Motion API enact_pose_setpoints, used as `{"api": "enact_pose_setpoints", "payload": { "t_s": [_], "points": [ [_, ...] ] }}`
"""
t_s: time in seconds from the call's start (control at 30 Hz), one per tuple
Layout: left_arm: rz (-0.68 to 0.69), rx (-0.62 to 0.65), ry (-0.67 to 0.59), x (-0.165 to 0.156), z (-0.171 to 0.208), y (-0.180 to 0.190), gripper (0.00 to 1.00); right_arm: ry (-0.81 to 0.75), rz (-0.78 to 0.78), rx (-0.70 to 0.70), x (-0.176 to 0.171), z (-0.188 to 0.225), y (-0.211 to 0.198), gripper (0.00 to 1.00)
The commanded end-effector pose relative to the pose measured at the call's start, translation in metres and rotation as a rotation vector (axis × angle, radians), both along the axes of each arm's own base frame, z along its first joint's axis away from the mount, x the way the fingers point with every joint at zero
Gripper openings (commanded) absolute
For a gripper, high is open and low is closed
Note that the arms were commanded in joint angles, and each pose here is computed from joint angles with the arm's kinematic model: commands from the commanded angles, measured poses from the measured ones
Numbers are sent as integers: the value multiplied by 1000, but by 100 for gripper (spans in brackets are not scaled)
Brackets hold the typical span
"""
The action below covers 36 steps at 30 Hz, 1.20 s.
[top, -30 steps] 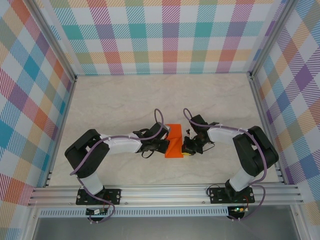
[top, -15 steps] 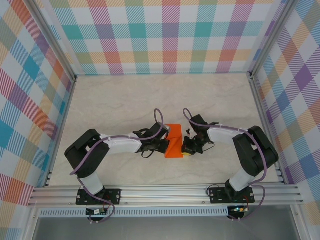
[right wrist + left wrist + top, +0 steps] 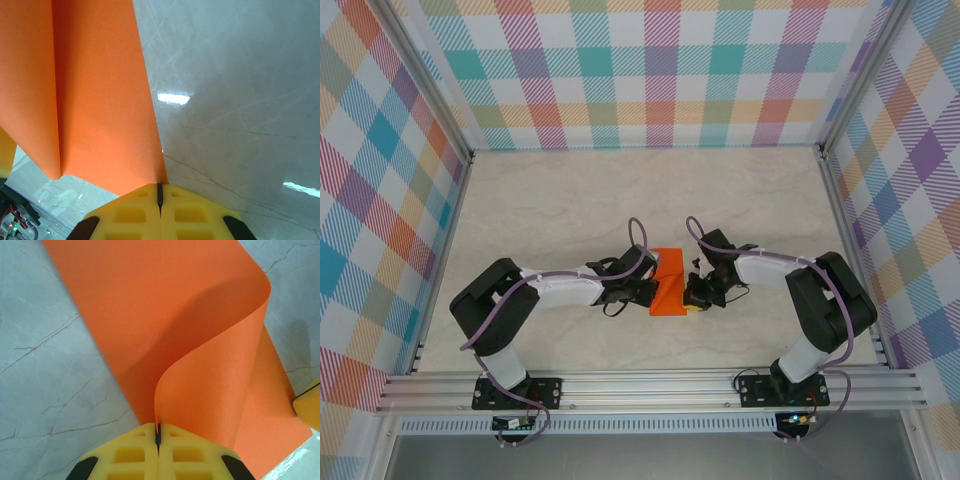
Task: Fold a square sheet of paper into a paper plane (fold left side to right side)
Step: Fold the triangle a second time at the center of the table.
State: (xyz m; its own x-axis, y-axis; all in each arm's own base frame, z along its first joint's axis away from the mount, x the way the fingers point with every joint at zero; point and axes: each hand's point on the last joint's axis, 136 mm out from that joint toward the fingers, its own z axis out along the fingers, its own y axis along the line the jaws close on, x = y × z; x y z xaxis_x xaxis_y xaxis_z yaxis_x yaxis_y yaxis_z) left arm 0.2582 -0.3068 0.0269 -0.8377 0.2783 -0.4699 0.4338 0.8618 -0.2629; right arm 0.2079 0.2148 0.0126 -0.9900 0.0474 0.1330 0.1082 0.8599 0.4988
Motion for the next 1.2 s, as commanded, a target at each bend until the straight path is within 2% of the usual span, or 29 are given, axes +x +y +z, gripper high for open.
{"api": "enact_pose_setpoints", "payload": {
  "t_s": [0.0, 1.17],
  "points": [
    [-1, 42, 20, 0, -9, 8, 0, 24, 28, -60, -7, -12, -6, 0],
    [-1, -15, -34, 8, 10, -1, 0, 27, 30, -68, -9, -12, -8, 0]
  ]
}}
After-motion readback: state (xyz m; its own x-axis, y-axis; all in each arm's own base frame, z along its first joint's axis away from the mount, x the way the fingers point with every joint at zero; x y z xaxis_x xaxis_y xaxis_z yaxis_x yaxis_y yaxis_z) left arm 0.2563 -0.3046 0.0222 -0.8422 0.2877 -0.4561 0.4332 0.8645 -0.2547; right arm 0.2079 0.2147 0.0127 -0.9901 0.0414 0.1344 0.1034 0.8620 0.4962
